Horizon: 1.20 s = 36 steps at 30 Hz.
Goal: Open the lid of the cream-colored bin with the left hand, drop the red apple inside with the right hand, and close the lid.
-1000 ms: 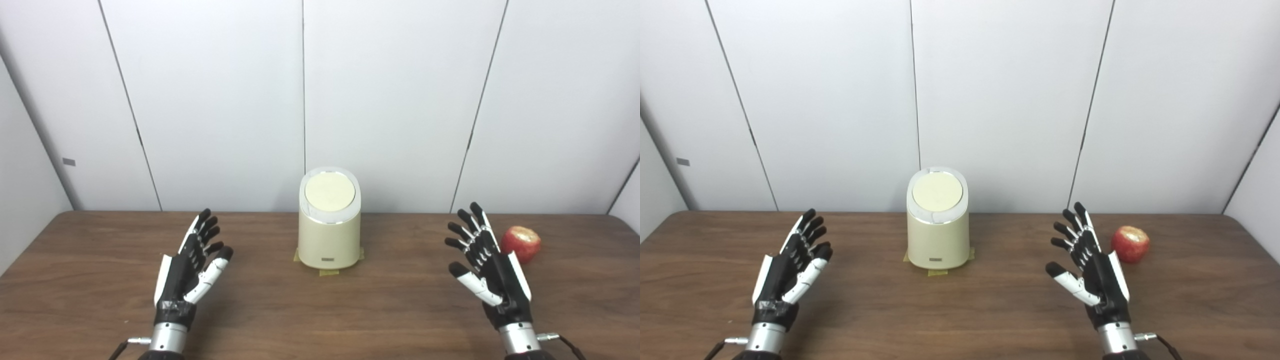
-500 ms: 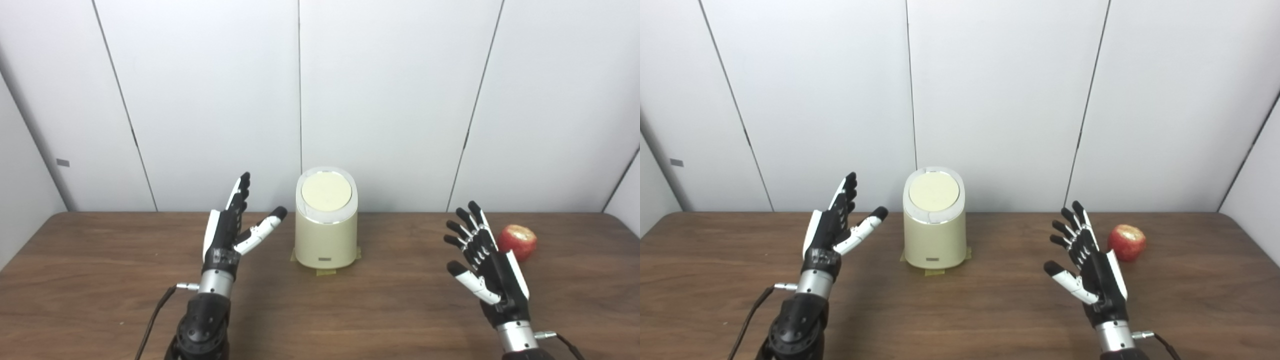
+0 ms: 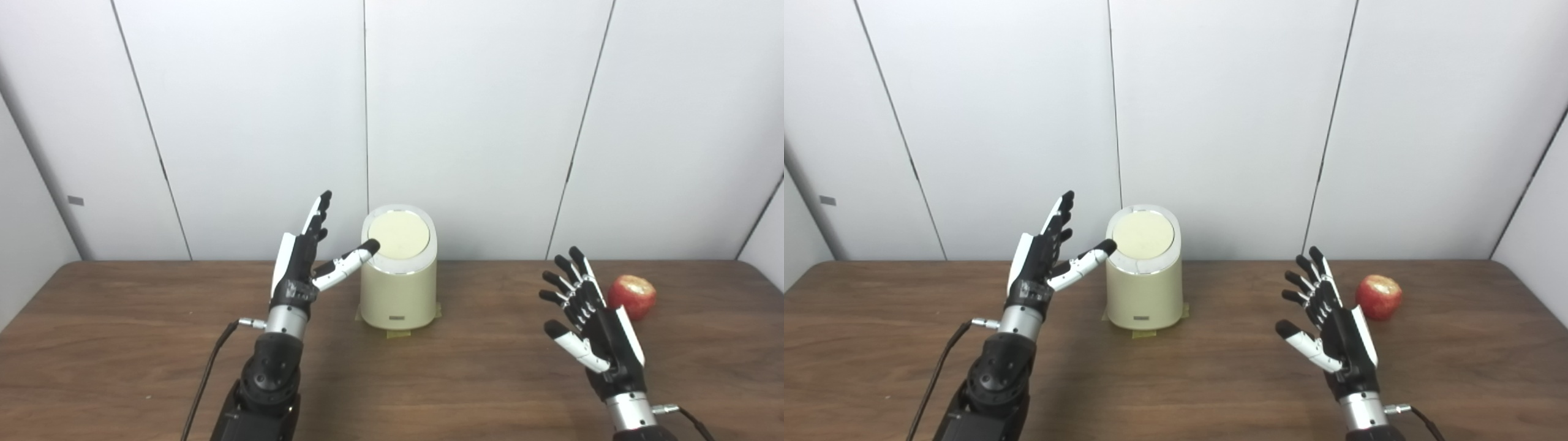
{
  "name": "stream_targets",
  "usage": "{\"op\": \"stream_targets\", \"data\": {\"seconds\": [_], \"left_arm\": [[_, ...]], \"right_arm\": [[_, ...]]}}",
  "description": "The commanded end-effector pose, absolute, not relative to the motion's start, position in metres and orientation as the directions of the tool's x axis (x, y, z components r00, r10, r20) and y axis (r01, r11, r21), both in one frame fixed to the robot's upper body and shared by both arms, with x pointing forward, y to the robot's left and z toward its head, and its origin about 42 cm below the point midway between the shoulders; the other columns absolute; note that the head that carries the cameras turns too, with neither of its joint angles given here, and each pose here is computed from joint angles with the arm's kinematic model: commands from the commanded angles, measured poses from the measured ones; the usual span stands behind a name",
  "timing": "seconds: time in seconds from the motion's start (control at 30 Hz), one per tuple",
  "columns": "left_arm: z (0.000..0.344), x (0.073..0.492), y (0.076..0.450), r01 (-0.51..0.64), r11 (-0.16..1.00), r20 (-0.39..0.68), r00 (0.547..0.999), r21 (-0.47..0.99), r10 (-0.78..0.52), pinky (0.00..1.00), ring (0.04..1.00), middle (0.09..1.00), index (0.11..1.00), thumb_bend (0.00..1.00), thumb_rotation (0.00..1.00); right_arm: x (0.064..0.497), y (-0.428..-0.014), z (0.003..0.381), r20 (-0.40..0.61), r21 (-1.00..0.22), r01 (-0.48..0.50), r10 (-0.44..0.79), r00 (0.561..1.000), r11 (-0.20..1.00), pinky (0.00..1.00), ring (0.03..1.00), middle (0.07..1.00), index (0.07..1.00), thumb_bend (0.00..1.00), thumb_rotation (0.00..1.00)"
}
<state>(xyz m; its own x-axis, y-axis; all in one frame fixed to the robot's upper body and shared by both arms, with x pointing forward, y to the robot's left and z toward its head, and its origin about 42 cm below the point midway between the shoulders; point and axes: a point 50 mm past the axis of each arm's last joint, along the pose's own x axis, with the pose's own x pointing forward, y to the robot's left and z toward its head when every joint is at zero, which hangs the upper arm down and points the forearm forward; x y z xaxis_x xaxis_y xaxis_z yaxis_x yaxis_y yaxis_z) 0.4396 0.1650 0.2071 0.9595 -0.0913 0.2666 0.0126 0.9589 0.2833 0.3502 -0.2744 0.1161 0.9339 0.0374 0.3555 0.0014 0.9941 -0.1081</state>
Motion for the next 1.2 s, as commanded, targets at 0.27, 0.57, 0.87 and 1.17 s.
{"op": "stream_targets", "data": {"seconds": [0.27,0.57,0.87,1.17], "left_arm": [[0.242,0.465,0.142,-0.055,0.912,0.351,0.931,0.407,-0.1,0.99,1.0,1.0,1.0,0.81,0.41],[0.244,0.475,0.134,-0.032,0.923,0.31,0.946,0.382,-0.095,0.85,0.976,1.0,1.0,0.8,0.36],[0.247,0.484,0.133,-0.05,0.917,0.305,0.949,0.396,-0.08,0.91,1.0,1.0,1.0,0.74,0.35],[0.257,0.496,0.129,-0.093,0.89,0.318,0.946,0.446,-0.061,0.89,0.999,1.0,1.0,0.76,0.28]], "right_arm": [[0.317,-0.269,0.064,0.211,-0.046,0.013,-0.003,0.977,0.999,0.78,0.877,0.953,1.0,0.8,0.58],[0.317,-0.268,0.065,0.213,-0.039,0.017,-0.008,0.977,0.999,0.78,0.868,0.95,1.0,0.79,0.58],[0.317,-0.267,0.065,0.215,-0.042,0.015,-0.005,0.977,0.999,0.77,0.868,0.948,1.0,0.8,0.59],[0.314,-0.264,0.065,0.217,-0.028,0.011,-0.005,0.976,1.0,0.78,0.872,0.949,1.0,0.8,0.58]]}}
